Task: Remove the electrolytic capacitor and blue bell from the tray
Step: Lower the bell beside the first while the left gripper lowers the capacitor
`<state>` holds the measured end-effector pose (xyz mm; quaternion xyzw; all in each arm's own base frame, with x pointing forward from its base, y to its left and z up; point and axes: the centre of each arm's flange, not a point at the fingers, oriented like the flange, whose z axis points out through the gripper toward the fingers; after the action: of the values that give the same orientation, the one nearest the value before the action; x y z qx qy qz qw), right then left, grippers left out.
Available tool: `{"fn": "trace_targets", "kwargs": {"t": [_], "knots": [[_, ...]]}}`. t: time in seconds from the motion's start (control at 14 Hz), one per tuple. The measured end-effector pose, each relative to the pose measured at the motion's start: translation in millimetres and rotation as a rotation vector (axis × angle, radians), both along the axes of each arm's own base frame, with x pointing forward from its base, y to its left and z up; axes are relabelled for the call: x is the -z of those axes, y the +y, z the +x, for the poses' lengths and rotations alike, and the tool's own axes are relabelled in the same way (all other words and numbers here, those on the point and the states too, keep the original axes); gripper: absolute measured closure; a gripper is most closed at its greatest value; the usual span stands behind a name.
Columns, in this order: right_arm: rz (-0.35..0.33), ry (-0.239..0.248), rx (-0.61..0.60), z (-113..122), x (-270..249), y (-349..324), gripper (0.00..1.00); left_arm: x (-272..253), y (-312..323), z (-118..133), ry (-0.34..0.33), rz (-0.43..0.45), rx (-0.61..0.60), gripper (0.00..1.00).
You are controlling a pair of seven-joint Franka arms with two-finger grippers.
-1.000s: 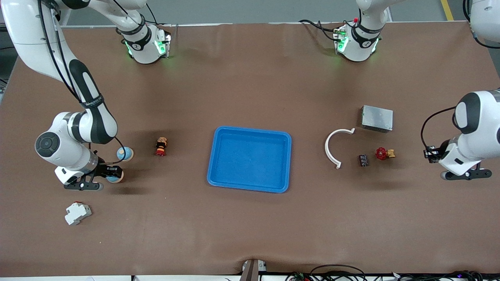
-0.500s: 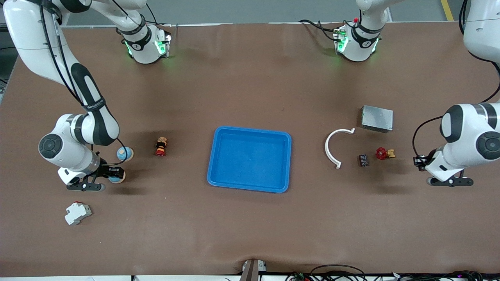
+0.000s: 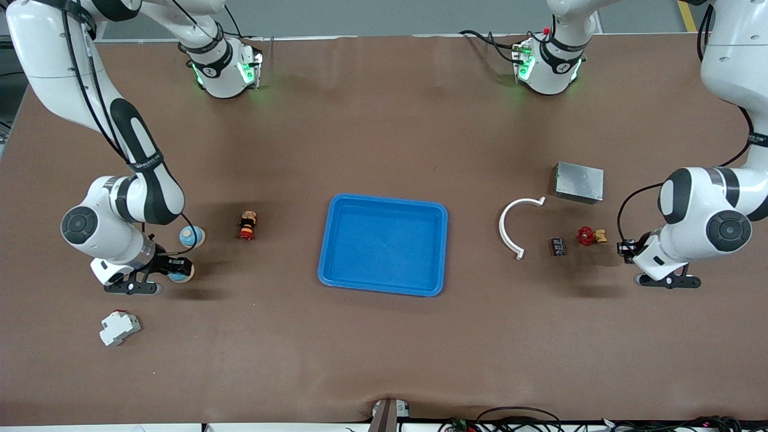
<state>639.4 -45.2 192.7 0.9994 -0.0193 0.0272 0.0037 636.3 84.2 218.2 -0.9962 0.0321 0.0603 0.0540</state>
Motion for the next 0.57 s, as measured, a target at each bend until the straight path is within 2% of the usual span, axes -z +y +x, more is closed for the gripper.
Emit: {"fn": "trace_targets", "kwargs": {"t": [0.36,0.5,0.57], "knots": [[0.0,-0.009,0.0,1,0,0,0.37,26,4,-3,-0.013,-0.022,-0.006,0.68],[0.0,-0.014,0.0,1,4,0,0.22,27,7,-3,-0.015,-0.023,-0.009,0.68],[0.0,-0.014,0.0,1,6,0,0.11,27,8,-4,-0.016,-0.023,-0.012,0.68]]}}
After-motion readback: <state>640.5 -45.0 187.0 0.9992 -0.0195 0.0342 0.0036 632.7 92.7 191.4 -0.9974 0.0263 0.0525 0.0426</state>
